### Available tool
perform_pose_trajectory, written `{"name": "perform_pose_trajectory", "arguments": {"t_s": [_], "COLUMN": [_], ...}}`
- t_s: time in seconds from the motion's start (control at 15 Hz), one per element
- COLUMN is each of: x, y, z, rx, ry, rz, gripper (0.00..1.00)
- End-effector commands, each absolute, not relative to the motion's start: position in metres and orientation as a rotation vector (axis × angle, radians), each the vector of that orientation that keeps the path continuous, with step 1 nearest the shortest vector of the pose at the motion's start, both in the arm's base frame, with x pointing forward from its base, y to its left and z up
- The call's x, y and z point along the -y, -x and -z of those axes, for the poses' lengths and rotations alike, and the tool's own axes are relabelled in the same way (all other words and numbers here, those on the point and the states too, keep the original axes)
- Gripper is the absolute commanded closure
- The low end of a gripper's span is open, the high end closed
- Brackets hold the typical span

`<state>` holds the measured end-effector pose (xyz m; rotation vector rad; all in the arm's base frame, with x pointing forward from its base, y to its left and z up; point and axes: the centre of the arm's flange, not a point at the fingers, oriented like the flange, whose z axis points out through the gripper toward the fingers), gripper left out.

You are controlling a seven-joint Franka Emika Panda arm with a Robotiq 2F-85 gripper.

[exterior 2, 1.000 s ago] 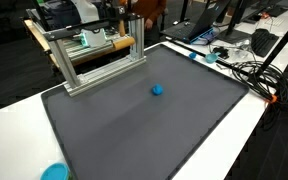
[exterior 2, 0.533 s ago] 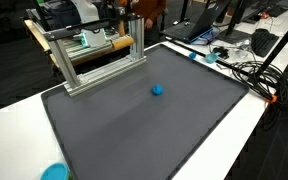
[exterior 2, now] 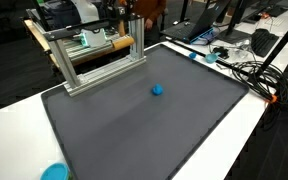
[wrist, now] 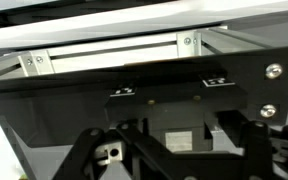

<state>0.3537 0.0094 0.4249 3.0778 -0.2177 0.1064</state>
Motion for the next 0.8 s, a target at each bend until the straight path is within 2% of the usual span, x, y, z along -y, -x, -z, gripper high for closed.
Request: {"name": "perform_pose_trajectory", "arguments": {"t_s": [0.0,0.2,0.33,0.53,0.67,0.73], "x": [-0.0060,-0.0040,-0.0042,-0.0020,0.0005,0.0016], "y": [-0.3381,-0.3355,-0.3346,-0.3343,-0.3346,-0.3343], "z": [-0.4219,-0.4222,-0.4224,-0.4210,-0.4201,-0.4193], "rx": [0.236,0.219,0.204,0.144,0.125,0.110], "ry": [-3.050,-3.056,-3.064,-3.092,-3.104,-3.110], "rz": [-0.163,-0.183,-0.200,-0.210,-0.227,-0.239], "gripper": [0.22,0.29,0.27,0.13,0.10,0.13]}}
